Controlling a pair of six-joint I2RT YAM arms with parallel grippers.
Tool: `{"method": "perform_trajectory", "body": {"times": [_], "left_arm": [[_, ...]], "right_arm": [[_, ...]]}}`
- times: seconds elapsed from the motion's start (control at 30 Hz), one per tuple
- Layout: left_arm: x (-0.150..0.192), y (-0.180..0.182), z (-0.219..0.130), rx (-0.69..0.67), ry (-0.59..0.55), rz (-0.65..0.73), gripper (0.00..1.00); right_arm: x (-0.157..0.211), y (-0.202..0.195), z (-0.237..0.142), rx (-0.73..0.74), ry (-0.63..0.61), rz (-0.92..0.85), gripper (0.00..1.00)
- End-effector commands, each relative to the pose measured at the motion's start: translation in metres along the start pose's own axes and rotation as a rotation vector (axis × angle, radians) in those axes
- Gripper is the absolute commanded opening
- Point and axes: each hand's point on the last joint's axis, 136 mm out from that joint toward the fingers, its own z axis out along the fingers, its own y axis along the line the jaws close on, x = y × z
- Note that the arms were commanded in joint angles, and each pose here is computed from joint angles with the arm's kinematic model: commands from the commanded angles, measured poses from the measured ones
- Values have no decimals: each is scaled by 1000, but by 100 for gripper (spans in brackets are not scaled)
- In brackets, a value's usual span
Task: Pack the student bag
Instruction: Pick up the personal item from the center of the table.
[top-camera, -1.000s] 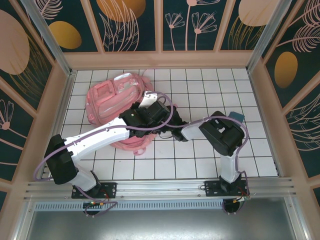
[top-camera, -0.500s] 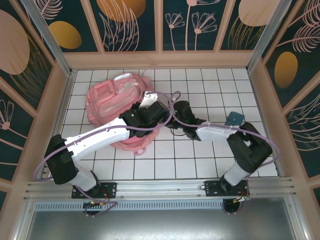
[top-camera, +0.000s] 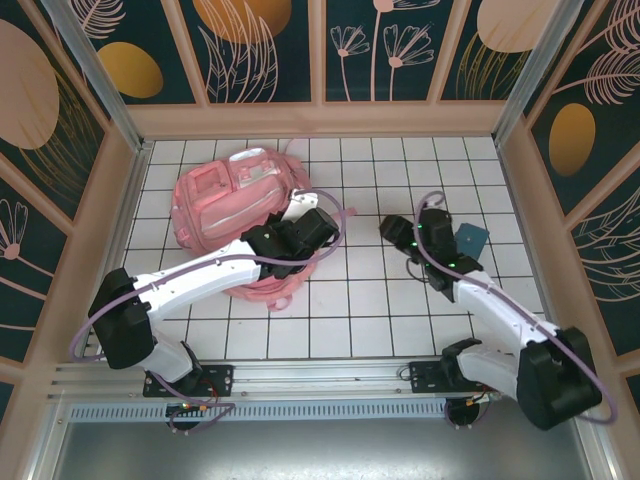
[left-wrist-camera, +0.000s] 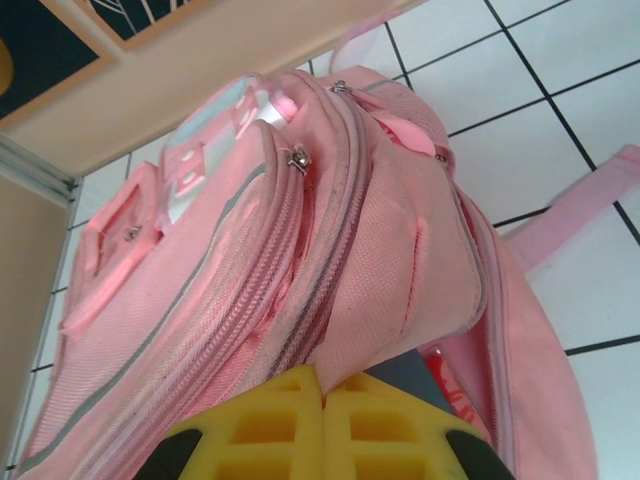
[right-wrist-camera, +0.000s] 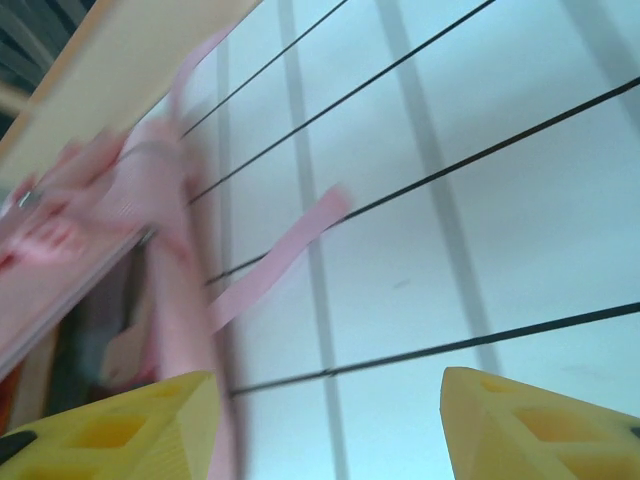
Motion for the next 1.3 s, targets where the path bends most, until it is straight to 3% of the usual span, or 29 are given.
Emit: {"method": "perform_trajectory", "body": {"times": [0.0,0.27,0.57,0.9,1.27], "left_arm": [[-15,3,-9,43,-61,-104,0],[-11,-1,-12,95,-72,-125,0],[-12,-10,-18,179,-87,-166,0],[-12,-10,-22,214,-96,-186,0],[-14,-11,-24,226,-102,-195,0]], "right_arm": [[-8,-62,-12,211,-14,-22,61],[-56,-139,-30,411,-139,98,67],[-94,-214,-46,504,-265,301,70],[-98,-250,-5,487,-159,380,70],[-77,-248,31,387,-17,411,56]]}}
